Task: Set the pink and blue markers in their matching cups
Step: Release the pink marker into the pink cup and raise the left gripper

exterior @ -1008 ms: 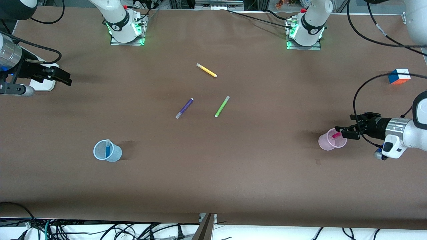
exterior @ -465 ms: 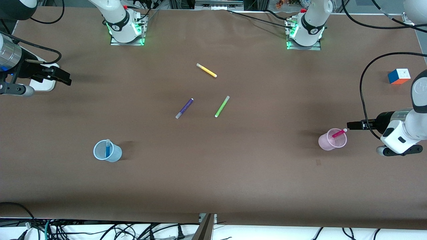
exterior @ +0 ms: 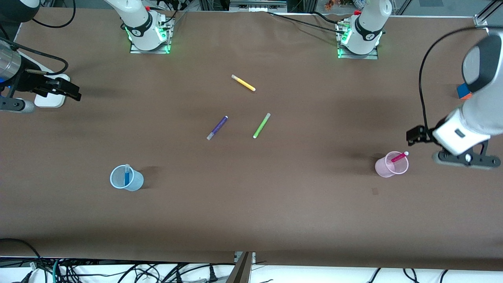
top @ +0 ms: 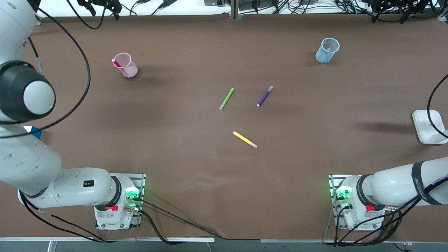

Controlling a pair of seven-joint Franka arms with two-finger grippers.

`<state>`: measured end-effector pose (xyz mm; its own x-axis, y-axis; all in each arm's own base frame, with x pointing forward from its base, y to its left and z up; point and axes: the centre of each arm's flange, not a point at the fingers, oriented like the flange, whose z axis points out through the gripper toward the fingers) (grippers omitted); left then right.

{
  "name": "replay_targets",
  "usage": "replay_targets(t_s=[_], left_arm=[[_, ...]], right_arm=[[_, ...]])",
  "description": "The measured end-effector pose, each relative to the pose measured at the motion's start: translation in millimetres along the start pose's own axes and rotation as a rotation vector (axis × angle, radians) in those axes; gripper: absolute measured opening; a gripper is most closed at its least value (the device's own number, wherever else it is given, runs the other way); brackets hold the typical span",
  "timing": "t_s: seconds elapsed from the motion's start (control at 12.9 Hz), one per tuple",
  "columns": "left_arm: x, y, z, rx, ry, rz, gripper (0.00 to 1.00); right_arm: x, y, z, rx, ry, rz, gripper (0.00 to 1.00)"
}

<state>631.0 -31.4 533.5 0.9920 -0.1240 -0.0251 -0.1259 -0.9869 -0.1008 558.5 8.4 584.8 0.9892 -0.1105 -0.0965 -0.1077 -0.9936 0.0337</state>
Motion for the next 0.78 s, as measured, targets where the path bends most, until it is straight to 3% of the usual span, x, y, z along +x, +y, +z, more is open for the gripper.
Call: replay_targets(t_s=[0.39,0.78], left_arm=[[-62.8,2.1,-39.8,-0.005,0.037,-0.023,1.00],[-74.2,1.7,-35.8,-0.049,0.033,-0.049,1.00]], right_arm=[[0.0,0.3,-0.6,0.000,-0.001,-0.028,1.00],[-0.9,-7.8,-2.0,-0.001,0.003,-0.042,1.00]])
